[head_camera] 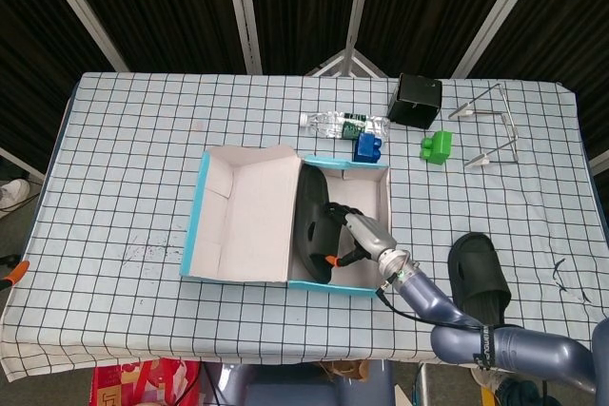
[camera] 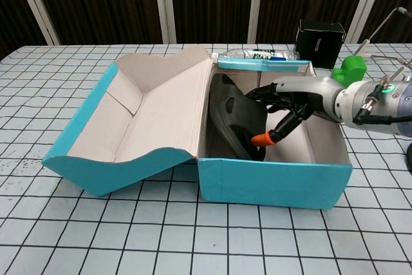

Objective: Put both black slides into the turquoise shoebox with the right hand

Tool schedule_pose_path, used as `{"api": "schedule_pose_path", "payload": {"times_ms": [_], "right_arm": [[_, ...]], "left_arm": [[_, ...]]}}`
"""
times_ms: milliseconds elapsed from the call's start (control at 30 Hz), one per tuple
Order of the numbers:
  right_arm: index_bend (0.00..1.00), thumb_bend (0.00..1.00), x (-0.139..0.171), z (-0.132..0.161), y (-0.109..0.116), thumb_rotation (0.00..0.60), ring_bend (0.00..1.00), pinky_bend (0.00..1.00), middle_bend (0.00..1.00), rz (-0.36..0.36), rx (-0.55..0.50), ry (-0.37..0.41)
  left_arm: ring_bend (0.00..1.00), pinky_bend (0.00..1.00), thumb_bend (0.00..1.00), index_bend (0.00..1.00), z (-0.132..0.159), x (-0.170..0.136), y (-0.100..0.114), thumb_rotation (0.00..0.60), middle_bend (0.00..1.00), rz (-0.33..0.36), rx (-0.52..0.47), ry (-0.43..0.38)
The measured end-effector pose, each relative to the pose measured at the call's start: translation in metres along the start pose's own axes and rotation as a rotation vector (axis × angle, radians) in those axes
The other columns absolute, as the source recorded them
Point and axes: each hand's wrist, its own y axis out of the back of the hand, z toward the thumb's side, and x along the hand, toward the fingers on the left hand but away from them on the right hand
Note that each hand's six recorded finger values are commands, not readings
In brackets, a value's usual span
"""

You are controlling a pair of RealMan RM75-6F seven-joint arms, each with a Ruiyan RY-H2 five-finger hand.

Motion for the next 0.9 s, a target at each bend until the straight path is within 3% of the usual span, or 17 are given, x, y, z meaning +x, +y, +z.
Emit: {"api": "schedule_pose_path", "payload": {"times_ms": [367,600,900], "right_arm": [[0.01,0.24,0.004,-0.001,-0.004,0.6,0.0,0.0,0.0,0.067,0.052,-0.02],[0.0,0.24,0.005,0.001,-0.001,0.6,0.0,0.0,0.0,0.072,0.076,-0.028],[0.0,0.24,0.018,0.011,0.024,0.6,0.0,0.0,0.0,0.04,0.1,-0.031]], "left_arm": [[0.0,0.08,0.2,0.1,0.001,0.0,-0.001,0.6,0.01,-0.003,0.001,-0.002],[0.0,0.08,0.2,0.1,0.0,0.0,0.0,0.6,0.01,-0.003,0.0,0.0],[0.0,0.08,0.2,0.1,0.0,0.001,-0.001,0.6,0.0,-0.007,0.0,0.003]]}}
